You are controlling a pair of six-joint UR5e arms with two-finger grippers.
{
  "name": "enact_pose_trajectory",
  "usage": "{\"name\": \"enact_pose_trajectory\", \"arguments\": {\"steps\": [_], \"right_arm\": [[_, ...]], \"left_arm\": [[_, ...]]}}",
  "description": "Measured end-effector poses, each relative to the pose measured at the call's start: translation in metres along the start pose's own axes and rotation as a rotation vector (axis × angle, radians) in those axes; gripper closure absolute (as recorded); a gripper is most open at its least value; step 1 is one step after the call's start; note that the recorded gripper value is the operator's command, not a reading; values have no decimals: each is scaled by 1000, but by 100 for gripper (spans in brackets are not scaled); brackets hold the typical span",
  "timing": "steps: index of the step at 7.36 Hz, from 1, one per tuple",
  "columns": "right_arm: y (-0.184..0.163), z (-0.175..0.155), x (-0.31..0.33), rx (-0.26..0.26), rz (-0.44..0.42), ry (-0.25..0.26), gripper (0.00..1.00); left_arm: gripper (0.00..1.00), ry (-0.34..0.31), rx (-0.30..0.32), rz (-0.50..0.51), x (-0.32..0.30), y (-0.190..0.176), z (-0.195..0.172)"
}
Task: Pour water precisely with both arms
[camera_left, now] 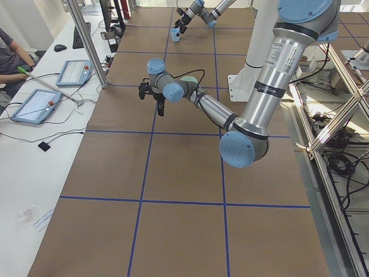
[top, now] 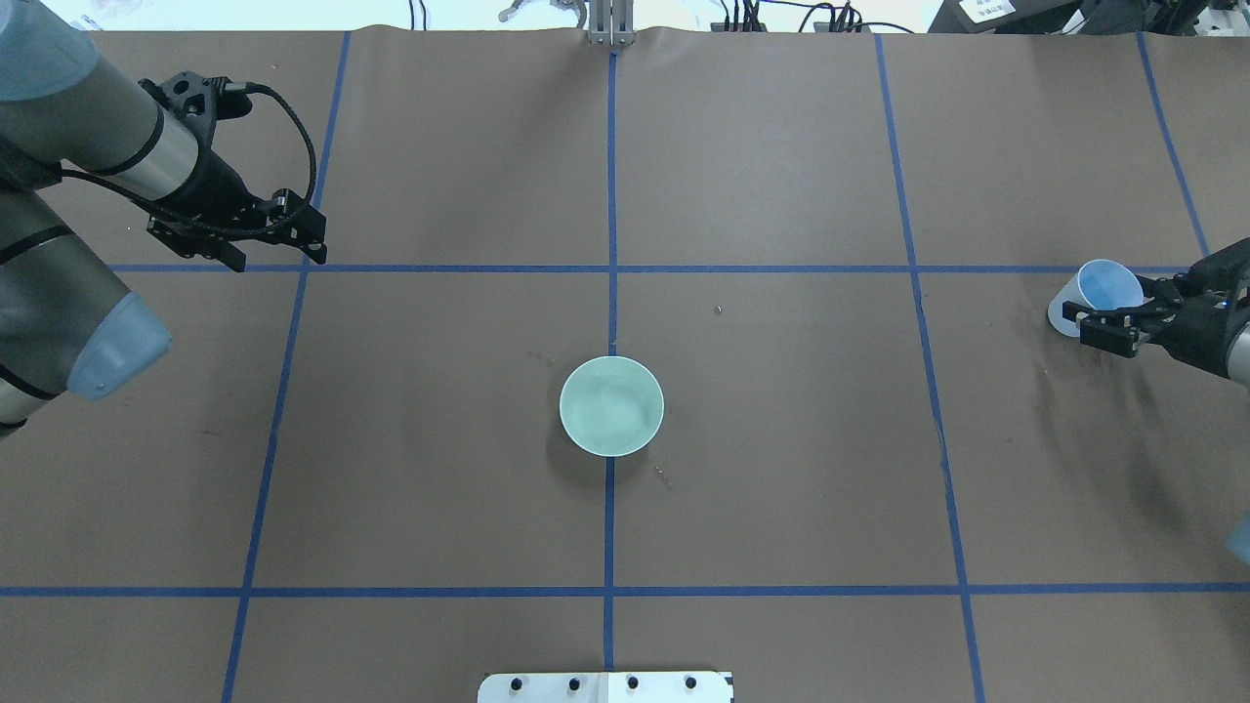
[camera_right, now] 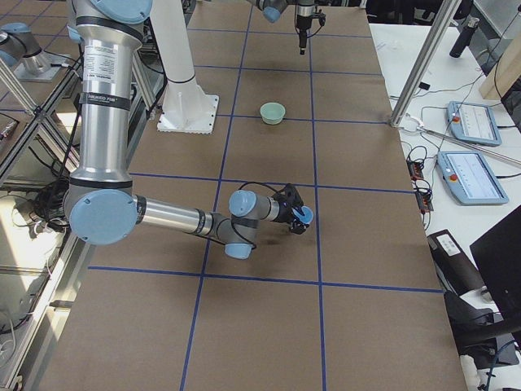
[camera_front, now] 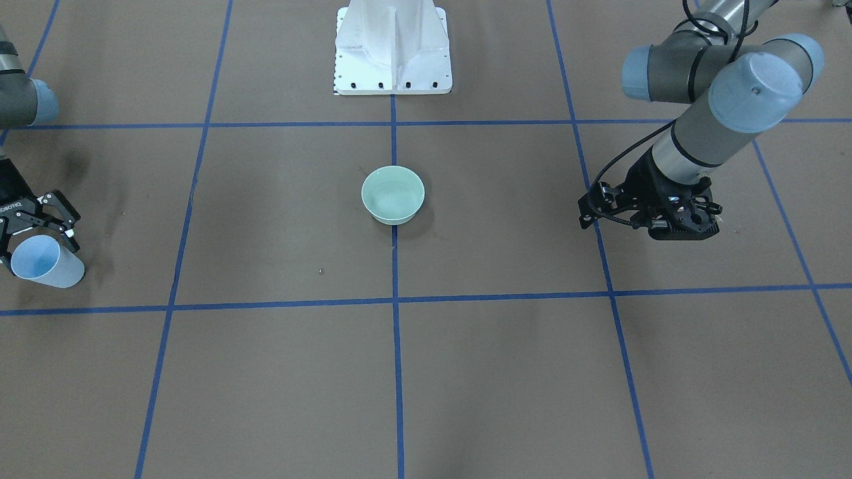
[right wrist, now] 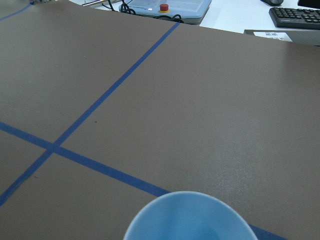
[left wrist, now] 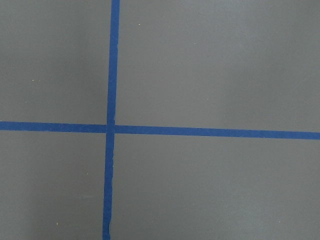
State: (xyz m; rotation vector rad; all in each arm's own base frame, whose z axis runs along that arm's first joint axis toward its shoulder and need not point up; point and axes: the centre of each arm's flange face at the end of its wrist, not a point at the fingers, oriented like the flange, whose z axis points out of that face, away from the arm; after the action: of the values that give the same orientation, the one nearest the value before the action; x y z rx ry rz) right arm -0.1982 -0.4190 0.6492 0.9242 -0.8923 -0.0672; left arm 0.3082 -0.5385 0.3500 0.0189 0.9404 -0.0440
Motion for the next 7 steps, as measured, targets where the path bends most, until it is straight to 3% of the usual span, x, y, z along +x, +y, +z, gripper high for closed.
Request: {"name": "enact_pose_trajectory", "arguments": {"steps": [7], "right_arm": [[39,-73,29,-18,5,-48,1]], "left_arm": [[1,-2,1,-4,0,1,1]]}}
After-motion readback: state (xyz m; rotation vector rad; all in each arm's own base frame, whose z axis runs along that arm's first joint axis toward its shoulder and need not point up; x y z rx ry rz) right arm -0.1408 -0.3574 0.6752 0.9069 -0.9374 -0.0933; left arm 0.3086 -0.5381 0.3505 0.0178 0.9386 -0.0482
